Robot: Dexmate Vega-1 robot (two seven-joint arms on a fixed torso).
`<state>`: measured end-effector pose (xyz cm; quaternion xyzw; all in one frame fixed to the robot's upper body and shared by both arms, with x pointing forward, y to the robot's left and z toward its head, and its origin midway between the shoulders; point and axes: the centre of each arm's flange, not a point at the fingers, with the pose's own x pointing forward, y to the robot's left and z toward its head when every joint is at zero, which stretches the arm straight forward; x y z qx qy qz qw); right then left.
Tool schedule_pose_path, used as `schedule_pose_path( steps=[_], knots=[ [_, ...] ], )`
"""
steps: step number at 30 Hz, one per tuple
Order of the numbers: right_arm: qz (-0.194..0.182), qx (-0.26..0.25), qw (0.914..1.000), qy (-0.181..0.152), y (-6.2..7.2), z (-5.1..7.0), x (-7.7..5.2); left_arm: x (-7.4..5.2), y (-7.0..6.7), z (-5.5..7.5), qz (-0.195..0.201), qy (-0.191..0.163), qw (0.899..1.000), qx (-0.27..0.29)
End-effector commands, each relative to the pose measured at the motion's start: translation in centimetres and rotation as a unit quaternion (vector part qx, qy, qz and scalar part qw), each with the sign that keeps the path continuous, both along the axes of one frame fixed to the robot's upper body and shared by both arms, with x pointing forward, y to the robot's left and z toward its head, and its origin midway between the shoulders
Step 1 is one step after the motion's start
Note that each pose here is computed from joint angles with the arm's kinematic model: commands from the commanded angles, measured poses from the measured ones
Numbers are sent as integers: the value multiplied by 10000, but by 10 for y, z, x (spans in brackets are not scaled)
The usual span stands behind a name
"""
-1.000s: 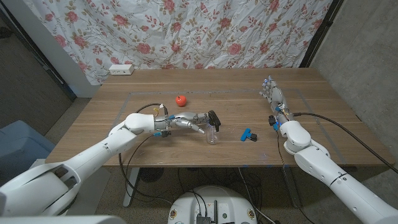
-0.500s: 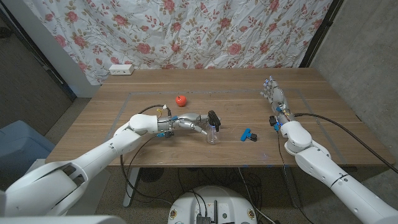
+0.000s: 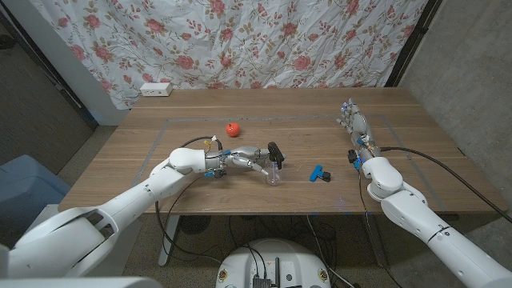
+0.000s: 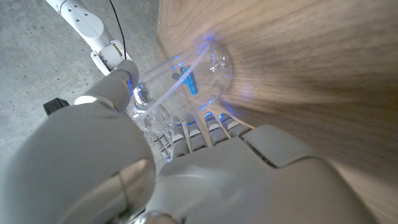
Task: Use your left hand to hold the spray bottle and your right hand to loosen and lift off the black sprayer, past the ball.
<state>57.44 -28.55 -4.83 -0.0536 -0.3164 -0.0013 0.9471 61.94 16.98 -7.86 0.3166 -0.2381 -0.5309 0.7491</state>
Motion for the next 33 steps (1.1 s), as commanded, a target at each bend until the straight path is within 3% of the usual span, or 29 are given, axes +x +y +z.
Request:
schedule_pose_path(
  steps=[1, 25, 33],
  knots=[
    [-22, 51, 10000, 10, -4, -4, -5, 4, -6, -5, 46, 162, 9997, -192],
    [-57, 98, 9999, 16, -12, -6, -8, 8, -16, -11, 184, 226, 9987, -406],
    [-32, 90, 10000, -25, -13, -4, -7, 7, -15, -6, 318, 144, 9977, -575]
  ],
)
